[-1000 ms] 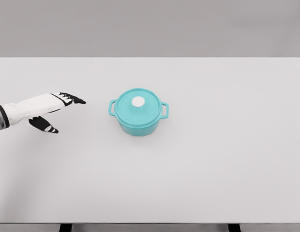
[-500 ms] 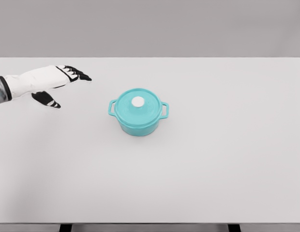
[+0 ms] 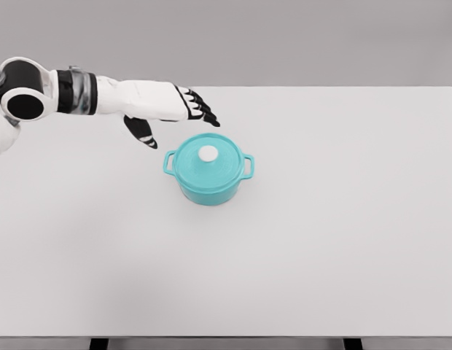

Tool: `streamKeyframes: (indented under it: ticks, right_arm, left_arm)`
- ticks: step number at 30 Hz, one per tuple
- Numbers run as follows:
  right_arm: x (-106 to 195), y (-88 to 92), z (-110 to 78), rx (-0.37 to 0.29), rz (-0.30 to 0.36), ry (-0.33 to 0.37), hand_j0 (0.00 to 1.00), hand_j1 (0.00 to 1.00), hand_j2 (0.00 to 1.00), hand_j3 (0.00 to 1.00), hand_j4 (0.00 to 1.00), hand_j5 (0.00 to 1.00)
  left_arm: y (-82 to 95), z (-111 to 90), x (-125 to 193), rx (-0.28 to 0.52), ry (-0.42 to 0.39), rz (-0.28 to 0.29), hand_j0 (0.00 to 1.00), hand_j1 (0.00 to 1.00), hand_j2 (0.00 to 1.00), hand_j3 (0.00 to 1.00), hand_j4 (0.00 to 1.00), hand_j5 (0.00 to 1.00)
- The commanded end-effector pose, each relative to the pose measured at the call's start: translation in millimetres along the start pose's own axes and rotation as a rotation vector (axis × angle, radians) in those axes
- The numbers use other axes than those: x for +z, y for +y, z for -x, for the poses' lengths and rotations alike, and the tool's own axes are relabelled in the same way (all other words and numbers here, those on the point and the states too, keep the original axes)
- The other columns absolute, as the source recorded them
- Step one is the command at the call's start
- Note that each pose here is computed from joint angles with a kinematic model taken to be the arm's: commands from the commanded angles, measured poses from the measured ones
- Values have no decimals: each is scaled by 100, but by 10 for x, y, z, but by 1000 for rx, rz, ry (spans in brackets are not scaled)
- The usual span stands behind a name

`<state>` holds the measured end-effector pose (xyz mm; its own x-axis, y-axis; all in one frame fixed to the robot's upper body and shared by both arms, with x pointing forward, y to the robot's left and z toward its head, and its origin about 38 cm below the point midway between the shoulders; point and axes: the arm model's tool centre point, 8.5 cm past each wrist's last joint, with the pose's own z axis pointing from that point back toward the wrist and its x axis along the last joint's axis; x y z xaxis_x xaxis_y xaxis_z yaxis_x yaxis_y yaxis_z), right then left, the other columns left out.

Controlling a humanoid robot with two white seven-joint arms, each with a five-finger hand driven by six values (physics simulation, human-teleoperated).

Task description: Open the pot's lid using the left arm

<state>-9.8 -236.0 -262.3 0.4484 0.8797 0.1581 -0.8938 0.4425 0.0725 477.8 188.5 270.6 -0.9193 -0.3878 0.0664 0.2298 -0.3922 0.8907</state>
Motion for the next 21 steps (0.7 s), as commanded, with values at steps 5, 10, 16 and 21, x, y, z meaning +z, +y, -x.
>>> streamKeyframes:
  ticks: [5, 10, 16, 21]
  right_arm:
    - [0, -9, -2, 0, 1, 0, 100, 100, 100, 100, 100, 100]
    - [1, 0, 3, 0, -1, 0, 100, 100, 100, 100, 100, 100]
    - [1, 0, 3, 0, -1, 0, 100, 100, 100, 100, 100, 100]
    - [0, -2, -2, 0, 0, -1, 100, 100, 100, 100, 100, 100]
  left_arm:
    - [-4, -138, -248, -13, -59, 27, 100, 100, 100, 100, 100, 100]
    - [0, -216, -493, -64, -75, 73, 100, 100, 100, 100, 100, 100]
    - [-68, -179, -580, -55, -66, 95, 100, 100, 100, 100, 100, 100]
    - [-80, -171, -589, -52, -64, 97, 92, 92, 92, 92, 92, 92]
